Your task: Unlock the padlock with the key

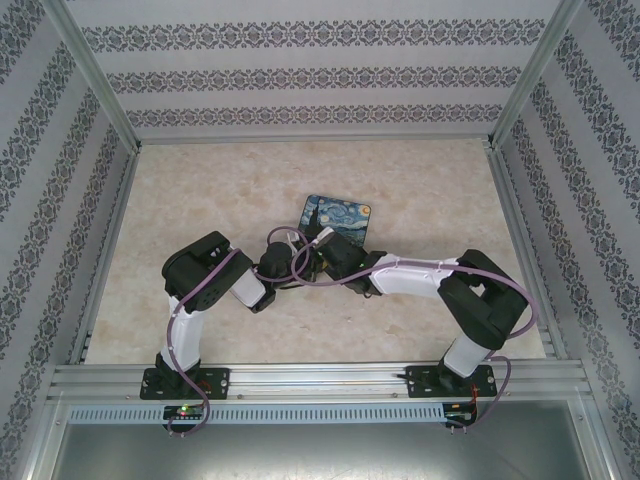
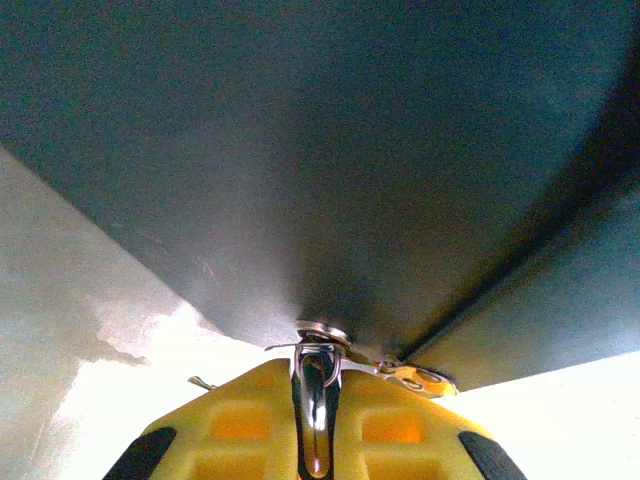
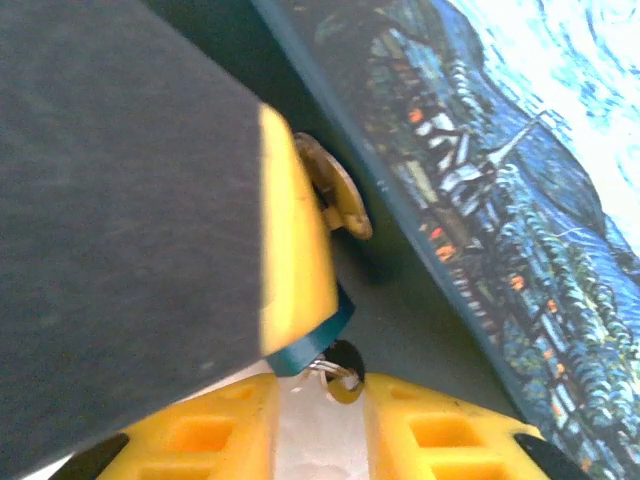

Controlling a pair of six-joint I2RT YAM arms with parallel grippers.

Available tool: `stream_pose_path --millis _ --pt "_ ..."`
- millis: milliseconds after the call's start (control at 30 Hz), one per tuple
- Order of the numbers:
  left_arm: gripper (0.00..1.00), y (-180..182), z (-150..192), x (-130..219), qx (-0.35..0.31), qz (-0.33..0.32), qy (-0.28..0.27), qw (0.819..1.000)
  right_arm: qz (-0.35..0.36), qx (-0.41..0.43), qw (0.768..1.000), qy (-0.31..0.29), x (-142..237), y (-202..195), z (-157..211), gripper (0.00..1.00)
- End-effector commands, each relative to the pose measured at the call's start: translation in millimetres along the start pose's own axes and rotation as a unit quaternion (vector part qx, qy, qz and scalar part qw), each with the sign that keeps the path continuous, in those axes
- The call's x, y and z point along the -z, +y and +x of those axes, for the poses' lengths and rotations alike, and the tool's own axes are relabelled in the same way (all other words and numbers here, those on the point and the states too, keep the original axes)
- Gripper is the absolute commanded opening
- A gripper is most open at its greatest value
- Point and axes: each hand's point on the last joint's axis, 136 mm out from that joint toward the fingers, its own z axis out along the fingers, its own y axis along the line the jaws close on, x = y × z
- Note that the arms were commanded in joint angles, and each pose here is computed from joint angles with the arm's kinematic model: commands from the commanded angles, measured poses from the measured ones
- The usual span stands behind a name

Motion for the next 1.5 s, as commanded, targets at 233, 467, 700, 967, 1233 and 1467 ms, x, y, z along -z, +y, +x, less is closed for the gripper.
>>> stream_pose_path --millis 233,467,700,967,1233,1467 --pt "0.0 46 2 9 0.01 -0.079 0.009 0.997 -0.006 -0.009 1.0 0.002 -9 -4 -7 0.22" --pt "0.0 47 1 9 0.008 -0.08 0.008 0.997 -0.016 -0.014 1.0 0.001 -10 -2 -10 0.09" --pt "0.0 47 1 9 0.008 -0.08 0.008 0.997 -0.032 -0.031 0.999 -0.008 -4 0 -15 0.0" --pt "0.0 46 1 9 0.009 -0.078 0.007 0.997 -0.142 -0.126 0.982 -0.019 10 13 -26 0.0" --pt "0.0 45 0 9 0.009 -0.076 0.006 0.997 -0.281 -0.224 0.933 -0.017 27 29 -41 0.0" --pt "0.0 46 0 9 0.01 -0.077 0.005 0.997 -0.276 -0.247 0.929 -0.022 28 19 -38 0.0"
